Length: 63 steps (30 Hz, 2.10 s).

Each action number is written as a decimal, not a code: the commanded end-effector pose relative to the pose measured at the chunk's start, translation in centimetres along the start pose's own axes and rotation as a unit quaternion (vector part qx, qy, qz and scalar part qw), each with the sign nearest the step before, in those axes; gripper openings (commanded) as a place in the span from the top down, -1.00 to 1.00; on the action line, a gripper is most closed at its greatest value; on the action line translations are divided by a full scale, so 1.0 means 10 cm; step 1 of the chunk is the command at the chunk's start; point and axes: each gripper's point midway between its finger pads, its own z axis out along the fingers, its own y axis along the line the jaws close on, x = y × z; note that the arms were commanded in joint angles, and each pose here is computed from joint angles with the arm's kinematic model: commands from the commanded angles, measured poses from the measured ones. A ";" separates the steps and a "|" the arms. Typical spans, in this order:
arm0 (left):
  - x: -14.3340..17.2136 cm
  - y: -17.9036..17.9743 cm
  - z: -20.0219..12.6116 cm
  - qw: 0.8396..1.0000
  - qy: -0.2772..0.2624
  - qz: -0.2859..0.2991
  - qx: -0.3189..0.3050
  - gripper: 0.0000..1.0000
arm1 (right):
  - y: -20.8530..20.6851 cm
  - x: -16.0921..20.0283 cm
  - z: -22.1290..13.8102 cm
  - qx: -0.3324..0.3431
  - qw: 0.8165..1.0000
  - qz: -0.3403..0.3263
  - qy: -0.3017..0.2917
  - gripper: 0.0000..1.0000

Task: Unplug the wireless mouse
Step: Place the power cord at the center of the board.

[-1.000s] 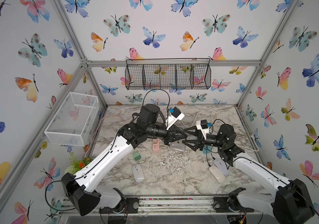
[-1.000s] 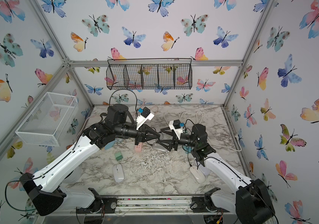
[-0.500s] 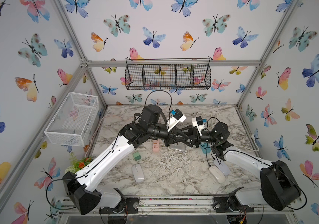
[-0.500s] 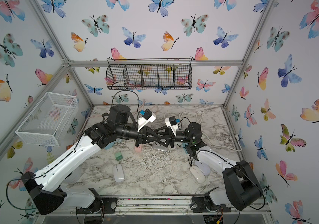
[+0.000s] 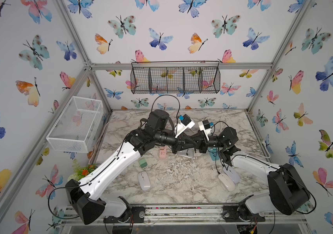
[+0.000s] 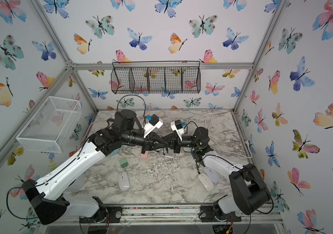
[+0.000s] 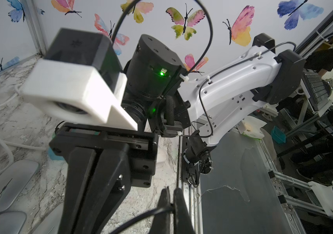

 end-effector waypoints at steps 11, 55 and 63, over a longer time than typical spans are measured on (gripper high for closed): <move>0.29 0.48 -0.73 0.977 -0.074 -0.057 -0.194 -0.54 | -0.86 0.01 -0.32 0.293 0.956 0.015 0.001 0.98; 1.46 1.53 -2.60 0.723 -0.226 -0.295 -0.582 -0.97 | -0.65 2.40 1.05 0.557 0.684 0.465 0.076 0.98; 1.45 1.54 -2.56 0.730 -0.224 -0.297 -0.574 -0.97 | -0.60 2.72 1.12 0.549 0.673 0.483 0.111 0.88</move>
